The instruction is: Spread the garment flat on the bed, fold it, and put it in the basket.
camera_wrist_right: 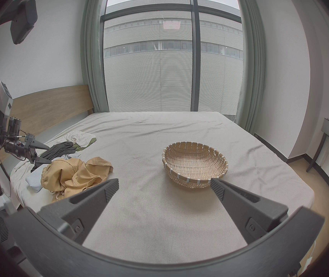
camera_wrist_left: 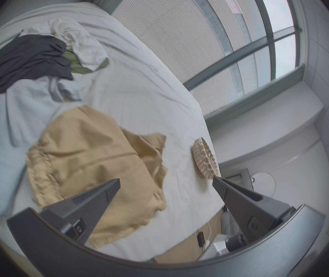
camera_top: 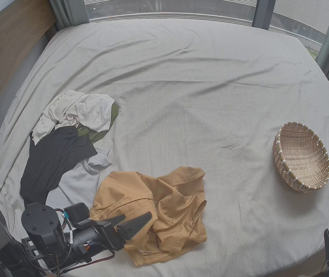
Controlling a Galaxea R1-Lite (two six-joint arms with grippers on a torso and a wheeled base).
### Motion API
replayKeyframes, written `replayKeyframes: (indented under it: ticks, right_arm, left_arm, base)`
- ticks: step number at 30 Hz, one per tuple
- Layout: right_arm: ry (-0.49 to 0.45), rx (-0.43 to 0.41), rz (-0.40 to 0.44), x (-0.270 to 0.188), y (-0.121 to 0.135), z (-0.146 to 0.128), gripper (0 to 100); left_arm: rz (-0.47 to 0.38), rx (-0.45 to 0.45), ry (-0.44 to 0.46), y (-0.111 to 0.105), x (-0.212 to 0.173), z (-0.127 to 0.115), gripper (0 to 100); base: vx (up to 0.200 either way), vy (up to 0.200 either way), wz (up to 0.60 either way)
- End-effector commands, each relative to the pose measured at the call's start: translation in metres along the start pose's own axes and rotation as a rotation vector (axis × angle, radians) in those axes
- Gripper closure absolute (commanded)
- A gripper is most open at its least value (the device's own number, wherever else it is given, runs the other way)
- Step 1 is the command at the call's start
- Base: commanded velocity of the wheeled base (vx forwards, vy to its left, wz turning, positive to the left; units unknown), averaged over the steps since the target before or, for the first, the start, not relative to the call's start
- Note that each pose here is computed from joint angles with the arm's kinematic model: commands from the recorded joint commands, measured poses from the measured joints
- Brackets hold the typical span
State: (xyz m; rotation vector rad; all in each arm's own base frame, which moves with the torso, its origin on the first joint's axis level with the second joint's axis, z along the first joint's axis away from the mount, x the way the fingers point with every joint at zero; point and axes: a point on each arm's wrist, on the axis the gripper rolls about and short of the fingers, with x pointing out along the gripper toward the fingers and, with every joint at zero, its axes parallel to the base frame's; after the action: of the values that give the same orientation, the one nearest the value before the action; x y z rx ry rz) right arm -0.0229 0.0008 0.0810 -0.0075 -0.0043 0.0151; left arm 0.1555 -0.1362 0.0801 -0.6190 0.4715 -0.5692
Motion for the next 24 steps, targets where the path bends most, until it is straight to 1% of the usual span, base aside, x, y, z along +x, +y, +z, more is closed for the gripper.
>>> replayKeyframes:
  ticks: [1,2,8,12,16,24]
  right_arm:
    - [0.01,0.0,0.0,0.001,0.0,-0.005,0]
    - [0.01,0.0,-0.001,0.001,0.0,-0.005,0]
    - [0.01,0.0,-0.001,0.001,0.0,-0.005,0]
    - [0.01,0.0,-0.001,0.001,0.0,-0.005,0]
    - [0.01,0.0,-0.001,0.001,0.0,-0.005,0]
    - [0.01,0.0,0.0,0.001,0.0,-0.005,0]
  left_arm:
    - [0.113,-0.033,-0.051,0.02,-0.006,0.012,0]
    - [0.121,-0.034,-0.048,0.021,-0.006,0.012,0]
    - [0.221,-0.043,0.041,0.031,-0.01,0.003,0]
    - [0.274,-0.05,0.063,0.036,-0.015,0.003,0]
    - [0.307,-0.055,0.09,0.037,-0.022,0.003,0]
    - [0.322,-0.062,0.127,0.038,-0.025,0.0,0]
  base:
    - [0.0,0.0,0.0]
    - [0.0,0.0,0.0]
    - [0.0,0.0,0.0]
    - [0.0,0.0,0.0]
    - [0.0,0.0,0.0]
    - [0.0,0.0,0.0]
